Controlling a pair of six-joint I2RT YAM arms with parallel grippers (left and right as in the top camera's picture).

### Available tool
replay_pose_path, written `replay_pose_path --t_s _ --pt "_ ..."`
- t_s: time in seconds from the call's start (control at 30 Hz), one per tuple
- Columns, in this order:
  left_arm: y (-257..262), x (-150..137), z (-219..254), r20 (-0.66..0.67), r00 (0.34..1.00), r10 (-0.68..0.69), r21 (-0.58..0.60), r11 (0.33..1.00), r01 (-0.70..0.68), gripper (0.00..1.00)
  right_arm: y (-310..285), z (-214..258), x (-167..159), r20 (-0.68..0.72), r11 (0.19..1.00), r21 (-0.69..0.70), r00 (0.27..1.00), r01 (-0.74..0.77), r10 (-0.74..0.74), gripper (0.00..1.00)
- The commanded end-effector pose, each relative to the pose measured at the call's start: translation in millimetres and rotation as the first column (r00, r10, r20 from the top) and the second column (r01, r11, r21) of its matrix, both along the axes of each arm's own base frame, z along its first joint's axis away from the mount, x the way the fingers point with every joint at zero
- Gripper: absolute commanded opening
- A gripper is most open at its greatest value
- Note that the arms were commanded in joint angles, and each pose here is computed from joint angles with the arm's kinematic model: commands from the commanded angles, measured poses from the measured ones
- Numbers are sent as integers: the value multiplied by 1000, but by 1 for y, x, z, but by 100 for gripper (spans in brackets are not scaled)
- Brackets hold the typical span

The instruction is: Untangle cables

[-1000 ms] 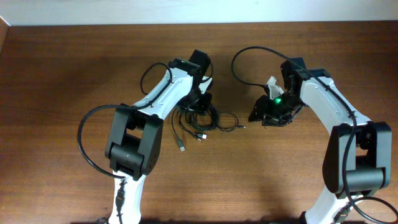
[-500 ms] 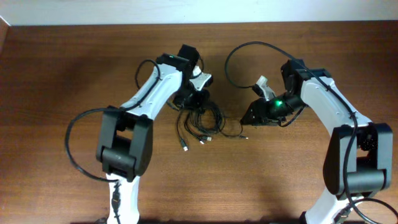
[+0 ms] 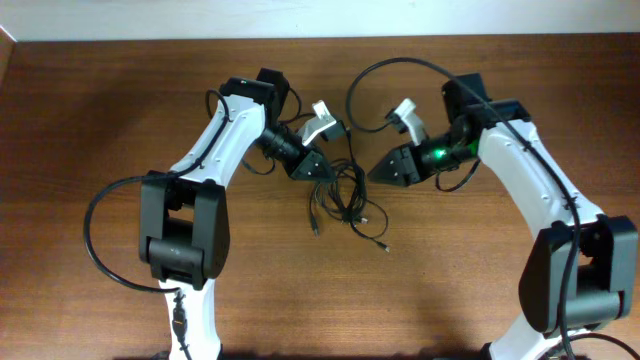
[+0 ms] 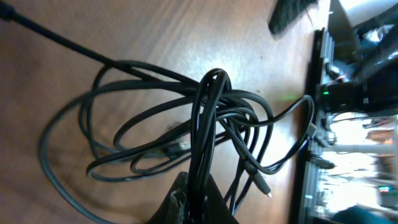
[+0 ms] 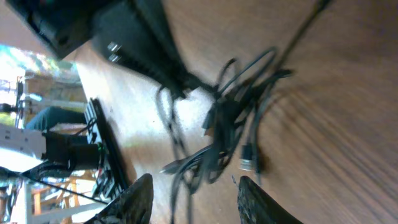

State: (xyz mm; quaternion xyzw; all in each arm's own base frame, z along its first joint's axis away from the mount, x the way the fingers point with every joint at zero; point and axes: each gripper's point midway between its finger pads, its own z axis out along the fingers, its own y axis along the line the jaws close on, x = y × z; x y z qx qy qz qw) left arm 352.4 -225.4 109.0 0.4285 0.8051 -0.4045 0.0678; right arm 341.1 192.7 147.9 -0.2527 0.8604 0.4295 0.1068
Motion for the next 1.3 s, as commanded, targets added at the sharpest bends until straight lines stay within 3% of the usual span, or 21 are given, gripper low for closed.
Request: replay_pose_path --t_s 0.0,0.07,0.2,0.37,0.53,0.63,0.8,0.83,0.97,1.13,1.27 --pt "2 18 23 155 988 -20 -79 996 32 0 19 16 -7 1 999 25 1000 -22 22 43" --pt "4 21 23 162 987 -13 -80 996 27 0 25 15 -12 -18 999 18 999 -27 27 41" --pt "5 19 22 148 989 -7 -92 996 21 0 24 -14 -8 -27 976 -213 998 46 -53 36" --pt "-1 18 29 133 991 -1 -147 989 20 0 26 -28 19 136 918 -366 985 153 -110 36" --pt "-2 18 31 131 991 0 -157 987 20 0 31 -30 35 194 920 -349 975 175 -112 37" --pt "-2 18 31 131 991 1 -158 987 20 0 39 -25 24 126 941 -304 985 151 -118 37" --pt "-3 19 32 120 993 12 -162 987 7 0 30 28 29 202 938 -284 969 199 -144 37" --pt "-4 18 33 115 993 15 -170 985 5 0 30 26 28 196 937 -288 970 197 -143 41" --pt "-4 18 33 106 994 20 -169 986 -2 0 30 2 28 121 924 -320 977 207 -177 41" --pt "-4 18 33 106 994 20 -168 986 -2 0 15 -20 37 128 871 -415 965 263 -230 41" --pt "-4 18 33 106 994 20 -168 986 -2 0 20 -20 34 126 875 -416 968 249 -216 40"
